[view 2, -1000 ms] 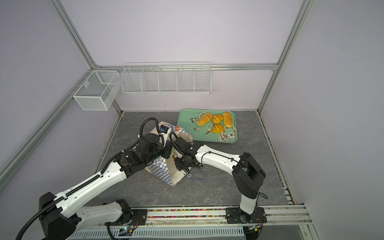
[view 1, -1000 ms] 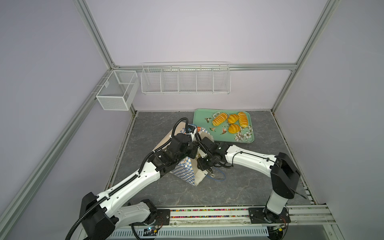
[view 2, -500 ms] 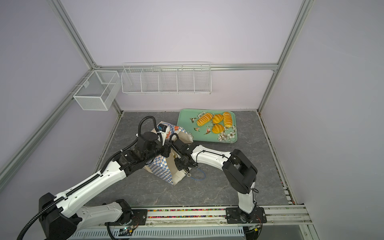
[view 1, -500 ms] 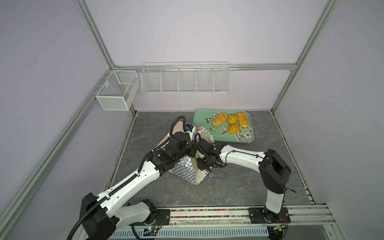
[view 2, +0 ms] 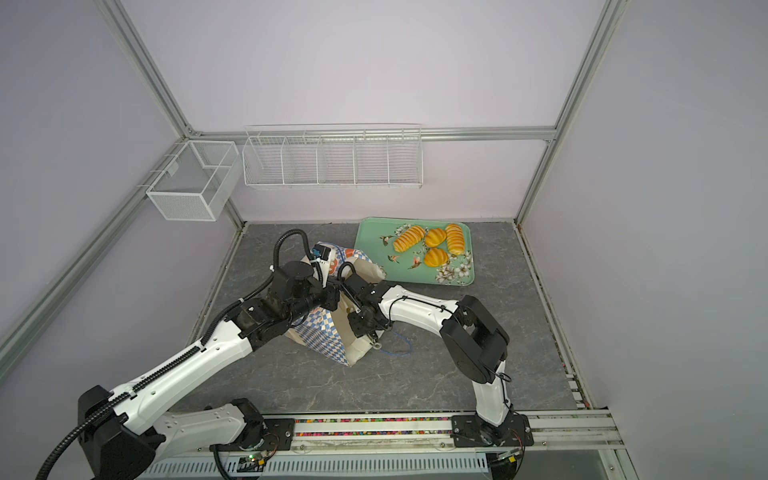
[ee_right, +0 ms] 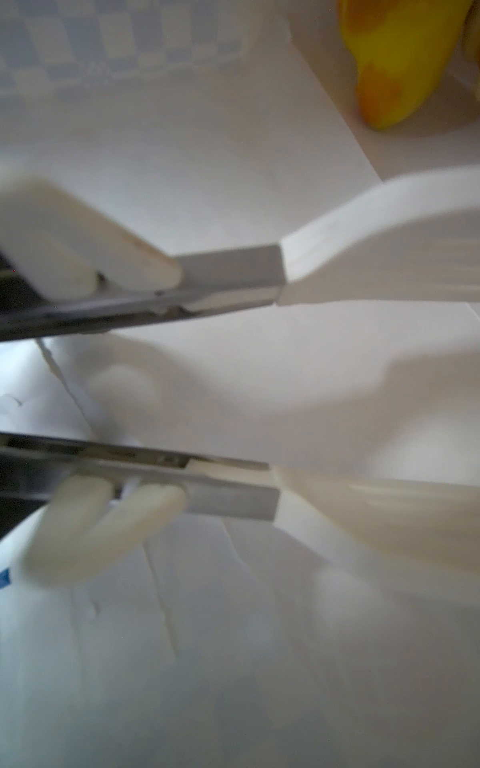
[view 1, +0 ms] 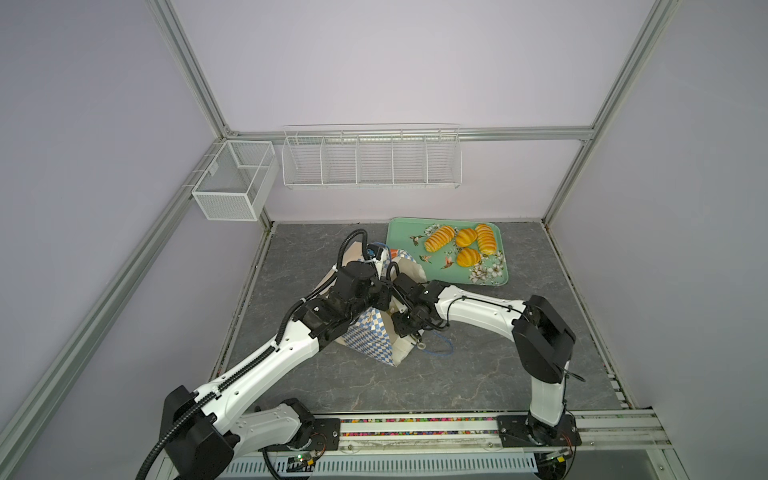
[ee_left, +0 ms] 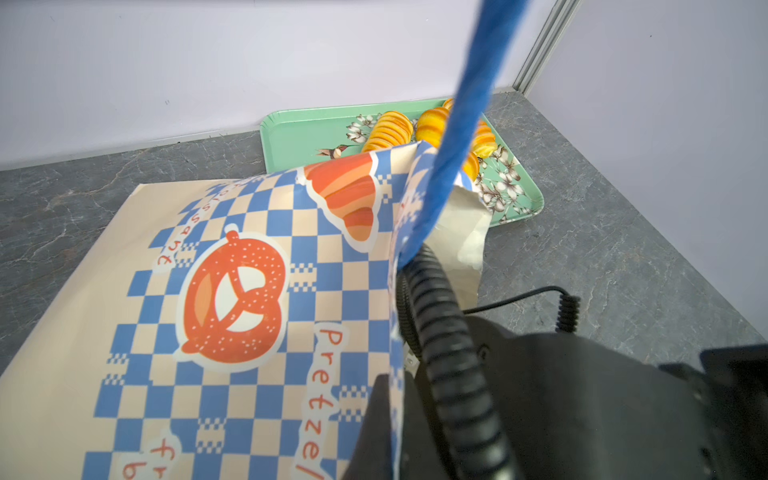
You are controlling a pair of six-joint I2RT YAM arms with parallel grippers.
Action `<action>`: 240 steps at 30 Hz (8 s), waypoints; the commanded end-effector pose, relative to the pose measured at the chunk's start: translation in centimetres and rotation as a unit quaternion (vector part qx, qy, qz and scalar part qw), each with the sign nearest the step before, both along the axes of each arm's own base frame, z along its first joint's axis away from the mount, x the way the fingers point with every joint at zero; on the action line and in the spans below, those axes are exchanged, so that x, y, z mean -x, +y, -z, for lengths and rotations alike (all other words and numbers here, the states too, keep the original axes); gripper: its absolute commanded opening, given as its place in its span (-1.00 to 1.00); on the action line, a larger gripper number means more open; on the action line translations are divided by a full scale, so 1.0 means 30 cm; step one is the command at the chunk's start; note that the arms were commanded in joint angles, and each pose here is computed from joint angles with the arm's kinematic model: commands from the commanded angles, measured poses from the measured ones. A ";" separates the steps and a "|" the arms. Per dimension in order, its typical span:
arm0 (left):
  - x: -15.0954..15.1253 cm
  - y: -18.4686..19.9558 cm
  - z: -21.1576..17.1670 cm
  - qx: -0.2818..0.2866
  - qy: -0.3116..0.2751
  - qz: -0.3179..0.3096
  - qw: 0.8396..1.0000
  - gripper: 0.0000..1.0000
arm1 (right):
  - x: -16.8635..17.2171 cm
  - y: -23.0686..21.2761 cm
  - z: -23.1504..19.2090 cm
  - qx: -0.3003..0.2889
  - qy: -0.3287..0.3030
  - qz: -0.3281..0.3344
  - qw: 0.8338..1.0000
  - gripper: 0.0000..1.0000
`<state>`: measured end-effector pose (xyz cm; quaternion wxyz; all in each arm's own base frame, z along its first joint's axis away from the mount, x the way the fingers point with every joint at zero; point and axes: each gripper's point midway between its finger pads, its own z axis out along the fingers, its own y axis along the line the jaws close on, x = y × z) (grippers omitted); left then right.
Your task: Take the fake bread out of the paper bag
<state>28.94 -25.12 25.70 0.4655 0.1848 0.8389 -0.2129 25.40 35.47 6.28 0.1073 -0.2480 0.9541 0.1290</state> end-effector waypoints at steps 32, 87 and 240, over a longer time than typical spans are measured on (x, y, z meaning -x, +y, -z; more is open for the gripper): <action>0.057 -0.125 -0.055 0.044 0.013 0.082 0.996 -1.00 | -0.078 0.055 -0.018 0.010 -0.039 -0.048 0.998 -0.82; 0.049 -0.108 -0.049 0.055 0.020 0.082 0.995 -1.00 | 0.045 -0.071 -0.108 -0.026 -0.037 -0.034 0.998 -0.31; 0.082 -0.114 -0.115 -0.122 -0.057 0.097 0.986 -1.00 | 0.179 -0.295 -0.250 -0.012 -0.062 -0.018 0.998 -0.85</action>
